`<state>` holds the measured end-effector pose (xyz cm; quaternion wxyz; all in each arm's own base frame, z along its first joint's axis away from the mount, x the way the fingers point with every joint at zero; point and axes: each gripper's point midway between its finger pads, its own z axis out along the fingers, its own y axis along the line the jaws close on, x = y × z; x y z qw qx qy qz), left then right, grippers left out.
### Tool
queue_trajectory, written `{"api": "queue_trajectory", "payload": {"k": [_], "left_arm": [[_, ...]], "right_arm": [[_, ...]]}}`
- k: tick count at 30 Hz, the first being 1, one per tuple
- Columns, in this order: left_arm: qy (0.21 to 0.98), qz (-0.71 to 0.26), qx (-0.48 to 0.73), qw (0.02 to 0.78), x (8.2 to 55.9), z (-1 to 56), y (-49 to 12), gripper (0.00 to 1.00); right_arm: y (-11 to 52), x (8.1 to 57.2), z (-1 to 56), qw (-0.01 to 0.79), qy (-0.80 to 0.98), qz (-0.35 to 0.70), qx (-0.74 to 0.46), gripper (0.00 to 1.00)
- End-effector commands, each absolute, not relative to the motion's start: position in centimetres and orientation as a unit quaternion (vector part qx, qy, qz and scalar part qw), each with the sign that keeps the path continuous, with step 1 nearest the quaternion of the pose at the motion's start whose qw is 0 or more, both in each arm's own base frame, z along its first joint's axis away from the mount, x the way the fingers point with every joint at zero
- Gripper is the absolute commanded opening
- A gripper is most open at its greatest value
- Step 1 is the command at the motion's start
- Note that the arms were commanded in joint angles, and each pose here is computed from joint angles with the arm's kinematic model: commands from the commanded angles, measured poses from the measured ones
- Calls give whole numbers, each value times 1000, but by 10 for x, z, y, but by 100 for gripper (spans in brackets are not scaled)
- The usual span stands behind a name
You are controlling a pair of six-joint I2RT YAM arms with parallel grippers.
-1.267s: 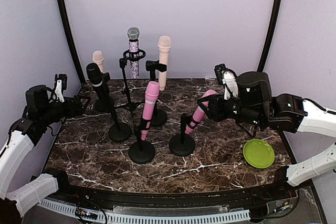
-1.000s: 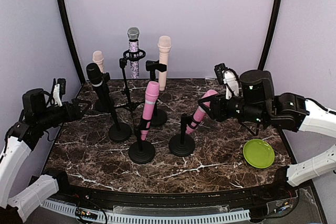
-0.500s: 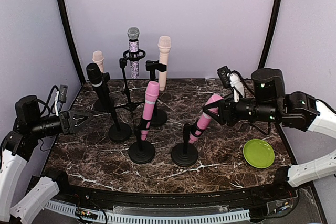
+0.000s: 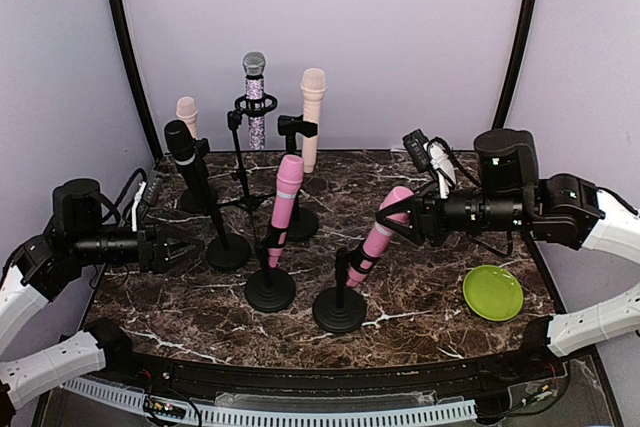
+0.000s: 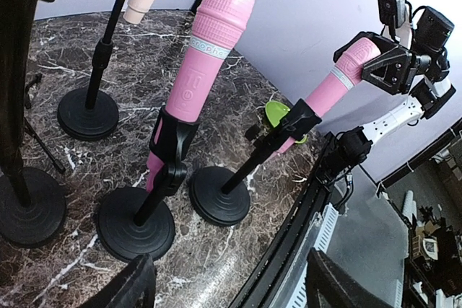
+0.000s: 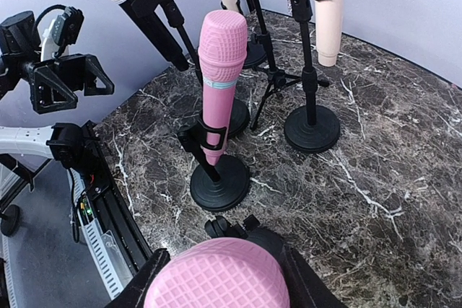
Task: Remove the microphone from the stand
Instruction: Pick up the microphone stand with the microphone from the center of the board, then pass from the right arm to the left
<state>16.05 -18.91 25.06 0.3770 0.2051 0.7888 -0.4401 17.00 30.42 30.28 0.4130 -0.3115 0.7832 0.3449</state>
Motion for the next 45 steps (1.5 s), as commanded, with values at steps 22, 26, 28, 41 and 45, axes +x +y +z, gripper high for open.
{"api": "queue_trajectory", "payload": {"k": [22,26,28,41,45], "left_arm": [[696,-434,319,475,135,299,-279,64],[685,-424,343,483,129,303,-300,64],[683,-416,361,479,124,299,-310,64],[674,-382,407,483,120,262,-378,69],[673,-374,409,490,126,256,-388,71]], "right_arm": [[311,166,380,493,694,443,-281,25],[314,168,375,490,697,443,-279,25],[315,167,373,488,698,444,-280,25],[330,153,369,453,689,453,-339,26],[337,149,365,434,692,449,-362,26]]}}
